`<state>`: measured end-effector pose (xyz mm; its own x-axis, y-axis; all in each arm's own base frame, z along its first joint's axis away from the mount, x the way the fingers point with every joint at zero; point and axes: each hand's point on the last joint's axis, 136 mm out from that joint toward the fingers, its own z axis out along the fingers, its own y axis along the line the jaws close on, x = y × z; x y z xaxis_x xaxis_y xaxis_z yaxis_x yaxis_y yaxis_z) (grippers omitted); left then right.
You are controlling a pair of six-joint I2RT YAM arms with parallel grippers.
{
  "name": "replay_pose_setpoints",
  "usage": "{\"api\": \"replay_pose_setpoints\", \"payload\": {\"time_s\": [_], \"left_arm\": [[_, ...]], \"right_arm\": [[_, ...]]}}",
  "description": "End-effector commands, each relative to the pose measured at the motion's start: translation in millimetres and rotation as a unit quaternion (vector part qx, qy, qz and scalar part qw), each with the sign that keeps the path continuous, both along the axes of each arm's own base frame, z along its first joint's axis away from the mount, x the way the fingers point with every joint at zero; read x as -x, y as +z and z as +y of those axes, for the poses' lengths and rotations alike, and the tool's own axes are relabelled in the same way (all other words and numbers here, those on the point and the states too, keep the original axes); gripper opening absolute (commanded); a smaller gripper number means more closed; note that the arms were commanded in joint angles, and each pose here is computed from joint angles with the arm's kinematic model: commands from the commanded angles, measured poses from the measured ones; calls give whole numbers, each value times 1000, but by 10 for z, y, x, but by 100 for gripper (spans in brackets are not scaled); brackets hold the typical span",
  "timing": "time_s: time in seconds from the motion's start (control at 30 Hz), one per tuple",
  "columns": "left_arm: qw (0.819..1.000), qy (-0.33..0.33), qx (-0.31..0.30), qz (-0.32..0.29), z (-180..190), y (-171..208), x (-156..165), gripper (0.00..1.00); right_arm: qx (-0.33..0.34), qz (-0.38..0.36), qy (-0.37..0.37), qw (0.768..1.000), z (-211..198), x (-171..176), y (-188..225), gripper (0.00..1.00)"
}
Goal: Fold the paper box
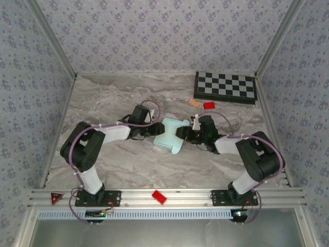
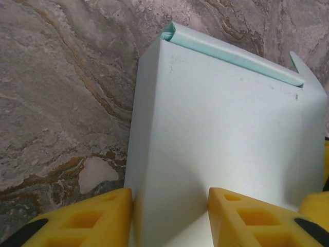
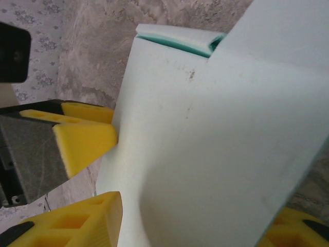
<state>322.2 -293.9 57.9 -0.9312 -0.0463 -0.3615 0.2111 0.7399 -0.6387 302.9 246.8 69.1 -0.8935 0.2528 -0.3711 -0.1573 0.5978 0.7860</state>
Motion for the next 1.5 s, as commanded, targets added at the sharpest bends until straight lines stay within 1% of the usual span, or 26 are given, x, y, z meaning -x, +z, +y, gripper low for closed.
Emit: {"api": "replay_pose_setpoints", "payload": {"time_s": [0.0, 0.13, 0.43, 0.7, 0.93, 1.17, 1.2, 1.37, 1.47], "left_arm": [[1000, -14, 23, 12, -90, -18, 58, 44], [999, -14, 30, 11, -106, 2, 62, 48], [998, -17, 54, 7, -160, 60, 60, 55], [998, -13, 56, 1, -159, 90, 34, 56], [999, 29, 37, -15, 29, 86, -52, 57], [998, 55, 16, -14, 180, 67, -118, 57], [998, 59, 12, -15, 202, 73, -128, 57], [997, 72, -12, -25, 293, 142, -169, 57], [997, 74, -15, -31, 304, 199, -180, 58]], "right_arm": [[-13, -37, 25, 999, 131, 18, 197, 51], [14, -52, 21, 998, 120, -5, 288, 51], [32, -82, 23, 996, 138, -62, 568, 52], [41, -88, 37, 995, 225, -138, 681, 52], [41, -93, 52, 994, 351, -180, 762, 52], [45, -90, 55, 993, 437, -226, 812, 52], [55, -104, 62, 991, 440, -230, 838, 52], [89, -128, 48, 987, 372, -264, 991, 52], [100, -139, 44, 984, 323, -261, 1092, 53]]}}
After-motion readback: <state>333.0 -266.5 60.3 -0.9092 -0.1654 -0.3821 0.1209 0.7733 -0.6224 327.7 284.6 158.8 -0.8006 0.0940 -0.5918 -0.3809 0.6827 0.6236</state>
